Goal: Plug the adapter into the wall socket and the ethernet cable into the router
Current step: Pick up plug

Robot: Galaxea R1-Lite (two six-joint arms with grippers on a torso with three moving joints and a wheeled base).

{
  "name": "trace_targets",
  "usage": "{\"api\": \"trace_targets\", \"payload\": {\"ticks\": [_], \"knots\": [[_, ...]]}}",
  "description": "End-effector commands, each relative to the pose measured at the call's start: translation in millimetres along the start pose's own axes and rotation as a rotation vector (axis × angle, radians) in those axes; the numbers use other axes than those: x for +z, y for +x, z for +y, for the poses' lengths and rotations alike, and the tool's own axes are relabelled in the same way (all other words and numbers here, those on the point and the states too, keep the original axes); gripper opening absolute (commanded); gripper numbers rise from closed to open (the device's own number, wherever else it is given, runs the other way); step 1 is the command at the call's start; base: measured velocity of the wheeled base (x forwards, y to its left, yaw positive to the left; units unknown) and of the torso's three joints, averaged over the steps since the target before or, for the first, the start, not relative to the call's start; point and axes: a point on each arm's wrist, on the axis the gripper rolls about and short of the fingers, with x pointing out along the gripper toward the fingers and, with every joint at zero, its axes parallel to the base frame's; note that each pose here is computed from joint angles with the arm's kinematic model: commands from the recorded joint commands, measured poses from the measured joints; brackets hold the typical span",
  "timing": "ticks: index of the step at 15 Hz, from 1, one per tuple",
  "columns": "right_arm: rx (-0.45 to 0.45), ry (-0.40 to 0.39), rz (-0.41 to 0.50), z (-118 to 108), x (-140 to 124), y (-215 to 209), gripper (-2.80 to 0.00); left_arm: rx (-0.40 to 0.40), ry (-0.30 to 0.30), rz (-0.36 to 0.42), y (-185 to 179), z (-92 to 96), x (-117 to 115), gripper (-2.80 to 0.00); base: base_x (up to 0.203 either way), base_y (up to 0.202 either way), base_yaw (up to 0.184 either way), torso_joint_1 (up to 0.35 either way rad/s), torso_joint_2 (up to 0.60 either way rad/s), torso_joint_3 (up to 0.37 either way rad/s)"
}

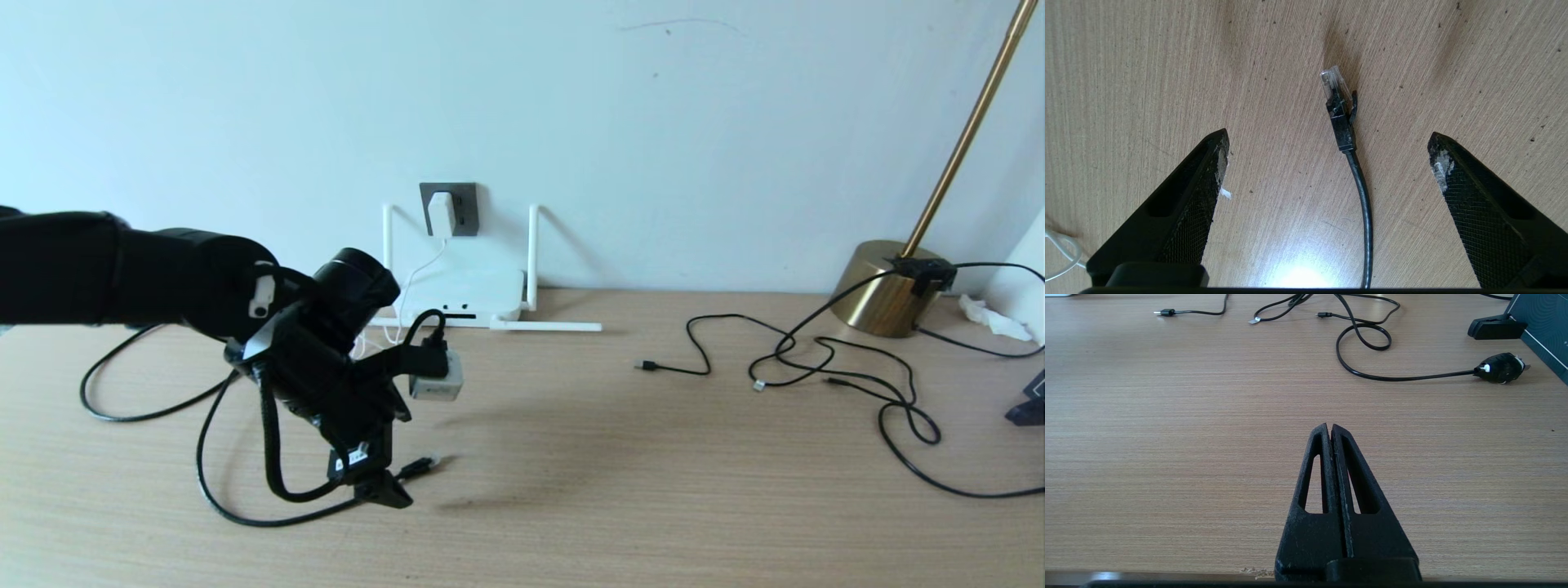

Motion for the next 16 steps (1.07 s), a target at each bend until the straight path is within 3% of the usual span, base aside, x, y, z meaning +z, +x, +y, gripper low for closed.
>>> {"api": "trace_targets", "payload": {"ticks": [1, 13, 14, 16], "knots": [[0.0, 0.002, -0.001, 0.0, 0.0, -0.1, -2.8, -0.014, 0.003, 0.01, 4.9, 0.6, -0.3, 0.0, 0.0, 0.0, 0.0, 0.0, 0.0, 0.0], [0.0, 0.0, 0.0, 0.0, 0.0, 0.0, -2.8, -0.031, 0.001, 0.025, 16.4, 4.1, 0.4, 0.0, 0.0, 0.0, 0.0, 0.0, 0.0, 0.0], [0.0, 0.0, 0.0, 0.0, 0.0, 0.0, -2.8, -0.031, 0.001, 0.025, 16.4, 4.1, 0.4, -2.8, 0.0, 0.0, 0.0, 0.0, 0.0, 0.0], [0.001, 0.0, 0.0, 0.0, 0.0, 0.0, -2.8, -0.029, 0.002, 0.024, 15.9, 4.1, 0.4, -2.8, 0.0, 0.0, 0.0, 0.0, 0.0, 0.0]]}}
